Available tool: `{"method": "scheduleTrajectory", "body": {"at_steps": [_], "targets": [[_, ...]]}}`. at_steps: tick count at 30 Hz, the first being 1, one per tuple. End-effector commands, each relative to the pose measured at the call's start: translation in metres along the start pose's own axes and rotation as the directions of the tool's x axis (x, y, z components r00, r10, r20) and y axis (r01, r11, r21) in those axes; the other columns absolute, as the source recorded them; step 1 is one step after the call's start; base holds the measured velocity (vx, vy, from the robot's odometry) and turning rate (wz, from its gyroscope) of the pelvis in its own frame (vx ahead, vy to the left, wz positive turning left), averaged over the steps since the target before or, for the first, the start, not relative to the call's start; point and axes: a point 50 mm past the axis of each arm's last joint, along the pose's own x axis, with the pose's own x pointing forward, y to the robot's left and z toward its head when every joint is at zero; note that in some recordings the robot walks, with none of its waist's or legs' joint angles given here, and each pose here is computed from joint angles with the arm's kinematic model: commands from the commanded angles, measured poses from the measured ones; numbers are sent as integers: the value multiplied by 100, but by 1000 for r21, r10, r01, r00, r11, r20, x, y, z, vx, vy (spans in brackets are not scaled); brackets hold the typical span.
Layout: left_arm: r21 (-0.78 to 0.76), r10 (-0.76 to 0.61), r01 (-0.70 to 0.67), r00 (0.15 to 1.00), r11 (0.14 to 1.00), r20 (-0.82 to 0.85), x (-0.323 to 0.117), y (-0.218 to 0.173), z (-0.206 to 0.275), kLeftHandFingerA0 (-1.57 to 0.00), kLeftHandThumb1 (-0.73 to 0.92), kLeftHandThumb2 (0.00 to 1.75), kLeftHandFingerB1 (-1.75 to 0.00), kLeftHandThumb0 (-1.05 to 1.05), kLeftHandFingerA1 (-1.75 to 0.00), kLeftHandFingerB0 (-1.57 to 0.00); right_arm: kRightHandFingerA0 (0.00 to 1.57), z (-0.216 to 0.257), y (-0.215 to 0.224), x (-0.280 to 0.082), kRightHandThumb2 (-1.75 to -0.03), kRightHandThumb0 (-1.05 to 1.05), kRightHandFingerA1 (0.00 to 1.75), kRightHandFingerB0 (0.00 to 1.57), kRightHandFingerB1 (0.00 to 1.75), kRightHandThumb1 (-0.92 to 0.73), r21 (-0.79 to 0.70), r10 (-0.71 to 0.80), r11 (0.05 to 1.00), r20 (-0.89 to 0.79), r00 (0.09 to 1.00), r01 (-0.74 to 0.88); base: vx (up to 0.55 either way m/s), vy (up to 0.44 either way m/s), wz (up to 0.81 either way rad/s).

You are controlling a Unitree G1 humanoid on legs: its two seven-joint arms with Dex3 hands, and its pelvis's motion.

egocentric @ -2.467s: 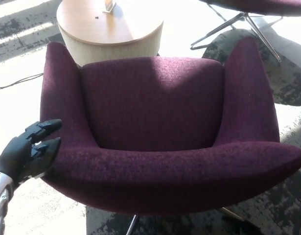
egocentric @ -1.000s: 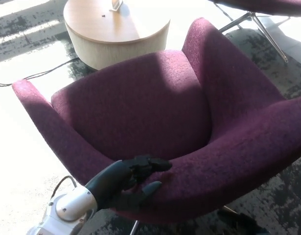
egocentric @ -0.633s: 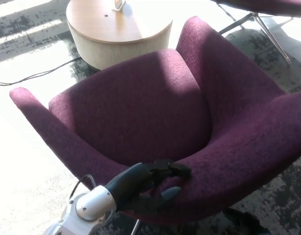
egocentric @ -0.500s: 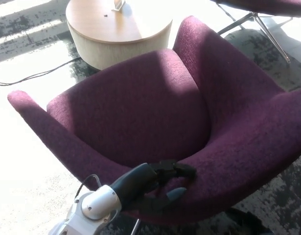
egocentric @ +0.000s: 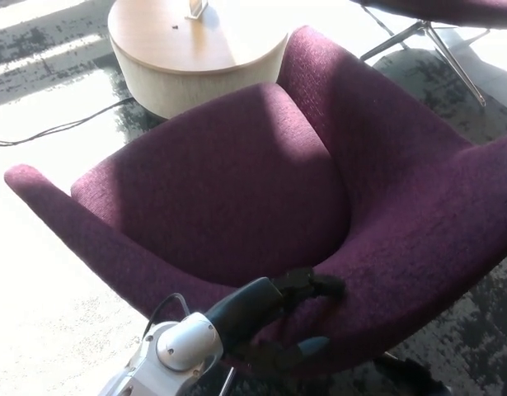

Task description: The robot stands in front of a sofa and uses its left hand to push the left side of the sofa

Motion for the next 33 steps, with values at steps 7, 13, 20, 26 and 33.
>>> {"method": "scheduleTrajectory", "body": {"at_steps": [7,13,20,26,33], "targets": [[-32,-270,272,961,962,55,24,-52,27,-1,51,107,-45,-38,-47,0,65,20,-2,14,-62,-51,50,61,40,-73,-163,-115,978,95,989,129,0,0,0],[10,-294,294,955,956,50,23,-54,28,-22,86,64,-31,-73,-33,-22,56,21,-2,14,-62,-50,53,52,40,-74,-352,8,936,96,995,27,0,0,0],[-24,-282,283,959,959,38,21,-54,23,-1,52,108,-45,-38,-47,-1,63,18,-3,14,-61,-52,47,69,41,-67,-524,36,850,153,988,50,0,0,0],[-4,-274,275,960,961,56,14,-46,15,-1,57,111,-46,-37,-47,-1,68,14,1,14,-62,-52,70,70,44,-72,-416,-8,908,109,994,53,0,0,0],[7,-199,199,979,980,51,2,-34,0,-25,79,64,-37,-66,-38,-27,43,-18,2,-12,-68,-72,34,33,31,-89,212,31,977,-117,993,-6,0,0,0]]}}
